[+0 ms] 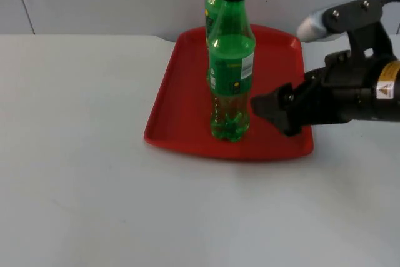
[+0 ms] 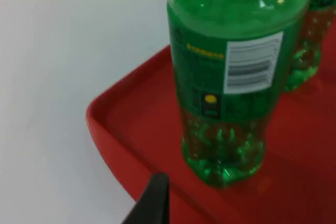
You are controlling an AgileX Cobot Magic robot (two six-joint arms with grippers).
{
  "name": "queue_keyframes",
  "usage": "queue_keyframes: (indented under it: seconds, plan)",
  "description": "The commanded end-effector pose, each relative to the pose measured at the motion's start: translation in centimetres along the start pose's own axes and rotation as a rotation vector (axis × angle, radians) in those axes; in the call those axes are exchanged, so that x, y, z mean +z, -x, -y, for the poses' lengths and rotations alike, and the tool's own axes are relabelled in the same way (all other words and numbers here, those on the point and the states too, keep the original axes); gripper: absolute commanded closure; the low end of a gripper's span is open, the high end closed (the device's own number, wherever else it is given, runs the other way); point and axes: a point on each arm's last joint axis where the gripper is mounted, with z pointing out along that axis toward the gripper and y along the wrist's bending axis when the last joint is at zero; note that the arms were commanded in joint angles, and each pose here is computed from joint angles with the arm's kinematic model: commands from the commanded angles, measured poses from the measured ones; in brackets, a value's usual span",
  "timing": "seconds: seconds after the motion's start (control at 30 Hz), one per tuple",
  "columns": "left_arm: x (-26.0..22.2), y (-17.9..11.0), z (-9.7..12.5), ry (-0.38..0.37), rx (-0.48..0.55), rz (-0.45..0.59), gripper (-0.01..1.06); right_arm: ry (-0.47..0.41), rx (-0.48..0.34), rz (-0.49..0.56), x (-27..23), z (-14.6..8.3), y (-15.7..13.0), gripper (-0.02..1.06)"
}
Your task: Place the bottle upright on the tray.
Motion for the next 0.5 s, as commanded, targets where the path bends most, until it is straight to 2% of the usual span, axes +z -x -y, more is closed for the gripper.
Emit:
queue_keyframes:
  seconds: [0.0,0.2,0.33,0.47]
  plan:
    - [0.1,0.0,0.0,-0.003,0.003,0.010,0.00,-0.015,-0.004,-0.062,-1.5,-0.1,0.6,0.17]
    - [0.1,0.0,0.0,-0.003,0.003,0.010,0.00,-0.052,0.046,-0.147,-3.0,0.1,1.1,0.17]
    - [0.1,0.0,0.0,-0.003,0.003,0.010,0.00,-0.102,0.124,-0.255,-4.5,0.3,1.1,0.17]
    - [0.1,0.0,0.0,-0.003,0.003,0.010,0.00,-0.134,0.162,-0.325,-5.4,0.5,0.9,0.17]
